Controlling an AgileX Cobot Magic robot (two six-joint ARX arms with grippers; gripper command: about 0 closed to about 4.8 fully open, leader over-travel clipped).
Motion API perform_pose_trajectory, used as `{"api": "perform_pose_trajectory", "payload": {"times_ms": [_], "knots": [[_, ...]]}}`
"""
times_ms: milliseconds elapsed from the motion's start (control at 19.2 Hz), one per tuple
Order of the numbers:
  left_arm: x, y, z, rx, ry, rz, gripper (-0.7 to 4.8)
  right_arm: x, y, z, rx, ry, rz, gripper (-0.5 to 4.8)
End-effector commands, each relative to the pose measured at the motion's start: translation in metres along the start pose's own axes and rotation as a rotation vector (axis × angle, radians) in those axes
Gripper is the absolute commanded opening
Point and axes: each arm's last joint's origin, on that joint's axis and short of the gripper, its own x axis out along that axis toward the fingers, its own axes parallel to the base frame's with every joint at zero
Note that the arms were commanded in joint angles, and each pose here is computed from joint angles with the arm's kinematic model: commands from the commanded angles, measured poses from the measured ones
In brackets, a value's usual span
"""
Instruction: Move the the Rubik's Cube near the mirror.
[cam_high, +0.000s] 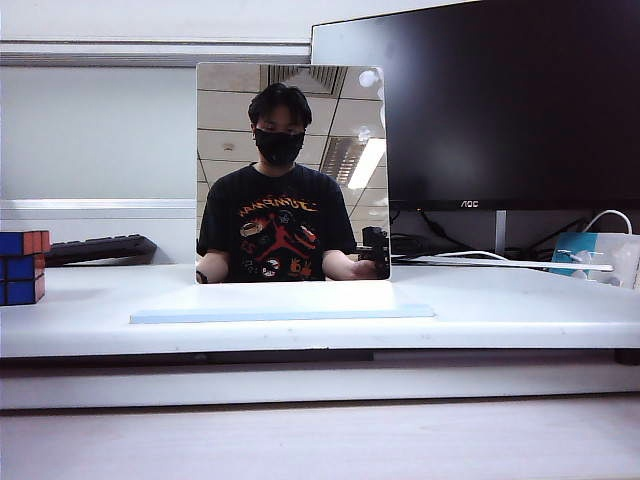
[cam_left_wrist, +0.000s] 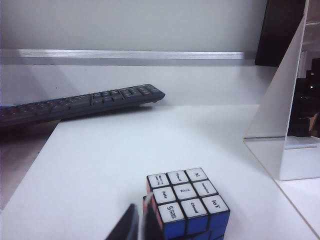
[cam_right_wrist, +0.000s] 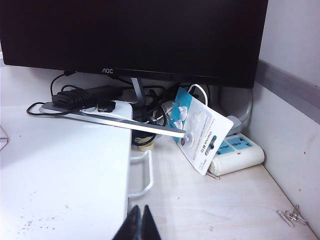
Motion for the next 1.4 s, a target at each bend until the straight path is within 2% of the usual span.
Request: {"api": "perform_pose_trajectory", "payload": {"times_ms": [52,312,364,416,468,572,780,884,936,1040,1092,1144,1196,1300,1404], "knots": [[0.000,0.000,0.002,0.005,-0.014,-0.003,0.28,0.000,0.000,0.000,-0.001,-0.009,0.000,0.00],[0.000,0.000,0.002,0.005,-0.014,-0.003,0.28,0.000,0.000,0.000,0.000,-0.009,0.009,0.00],[0.000,0.000,0.002,0.005,-0.014,-0.003,0.28,0.000,0.001,0.000,0.001,-0.008,0.049,-0.01],[0.000,0.000,0.002,0.005,-0.014,-0.003,0.28,0.000,0.003,0.000,0.003,-0.007,0.103,-0.01],[0.000,0.000,0.002,0.005,-0.014,-0.003,0.28,-0.001,0.007,0.000,0.003,-0.002,0.250,-0.01],[0.000,0.000,0.002,0.005,-0.014,-0.003,0.28,-0.003,0.013,-0.001,0.006,0.010,0.449,-0.01],[0.000,0.000,0.002,0.001,-0.014,-0.004,0.28,-0.007,0.023,-0.007,0.046,0.090,0.720,-0.01],[0.000,0.000,0.002,-0.024,-0.014,-0.012,0.28,-0.009,0.027,-0.008,0.049,0.103,0.790,-0.01],[0.000,-0.001,0.002,-0.073,-0.011,-0.027,0.28,-0.010,0.029,-0.008,0.042,0.095,0.808,-0.01],[0.000,-0.002,0.000,-0.147,0.010,-0.054,0.26,-0.010,0.032,-0.008,0.041,0.092,0.805,-0.01],[0.000,-0.003,-0.004,-0.159,0.057,-0.089,0.34,-0.010,0.033,-0.008,0.041,0.092,0.811,-0.01],[-0.001,-0.003,-0.008,-0.166,0.096,-0.113,1.82,-0.010,0.033,-0.008,0.041,0.092,0.811,-0.01],[-0.001,-0.003,-0.010,-0.173,0.126,-0.119,4.79,-0.010,0.033,-0.008,0.041,0.092,0.811,-0.01],[-0.001,-0.004,-0.013,-0.199,0.153,-0.146,4.79,-0.010,0.032,-0.008,0.040,0.092,0.789,-0.01],[-0.001,-0.006,-0.009,-0.194,0.116,-0.195,4.79,-0.009,0.032,-0.008,0.039,0.091,0.769,-0.01]]}}
